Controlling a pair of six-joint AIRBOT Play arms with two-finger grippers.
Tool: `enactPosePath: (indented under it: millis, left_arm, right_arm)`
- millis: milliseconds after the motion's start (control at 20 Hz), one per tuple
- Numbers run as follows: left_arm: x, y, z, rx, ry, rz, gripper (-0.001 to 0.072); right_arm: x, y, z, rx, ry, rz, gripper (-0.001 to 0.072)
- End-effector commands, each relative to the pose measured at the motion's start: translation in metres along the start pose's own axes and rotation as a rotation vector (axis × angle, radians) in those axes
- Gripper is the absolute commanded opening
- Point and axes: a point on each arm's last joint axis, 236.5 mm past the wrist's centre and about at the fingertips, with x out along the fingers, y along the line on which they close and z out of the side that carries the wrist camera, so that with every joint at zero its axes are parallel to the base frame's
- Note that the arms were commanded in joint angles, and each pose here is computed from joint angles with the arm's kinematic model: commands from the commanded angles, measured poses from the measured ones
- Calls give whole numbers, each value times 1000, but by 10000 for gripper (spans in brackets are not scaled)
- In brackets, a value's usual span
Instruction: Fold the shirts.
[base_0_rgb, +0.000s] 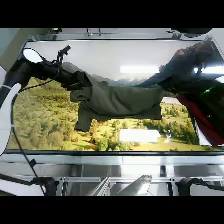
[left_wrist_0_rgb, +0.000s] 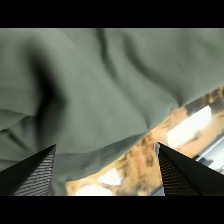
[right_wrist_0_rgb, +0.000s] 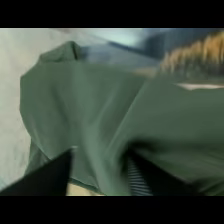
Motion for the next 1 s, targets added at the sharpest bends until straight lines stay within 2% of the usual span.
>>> enactPosePath:
  millis: [0,200,400,500,750,950]
  left_arm:
    - [-5,20,-16,-30,140,-39,705]
    - [-40,19,-43,-21,250,-36,704]
    - [-39,53,-95,-77,327,123,703]
    - [-27,63,-128,-101,347,144,703]
    - [15,73,-176,-157,337,103,703]
    - [40,72,-169,-165,279,29,701]
  right_arm:
    - [7,-21,-4,61,32,81,502]
    - [-43,-7,-13,2,84,122,501]
    - [-66,-38,-71,-41,270,-26,500]
    - [-63,-57,-99,-6,323,-69,500]
    - [-50,-91,-116,63,285,-145,500]
    - [-50,-89,-119,68,291,-139,499]
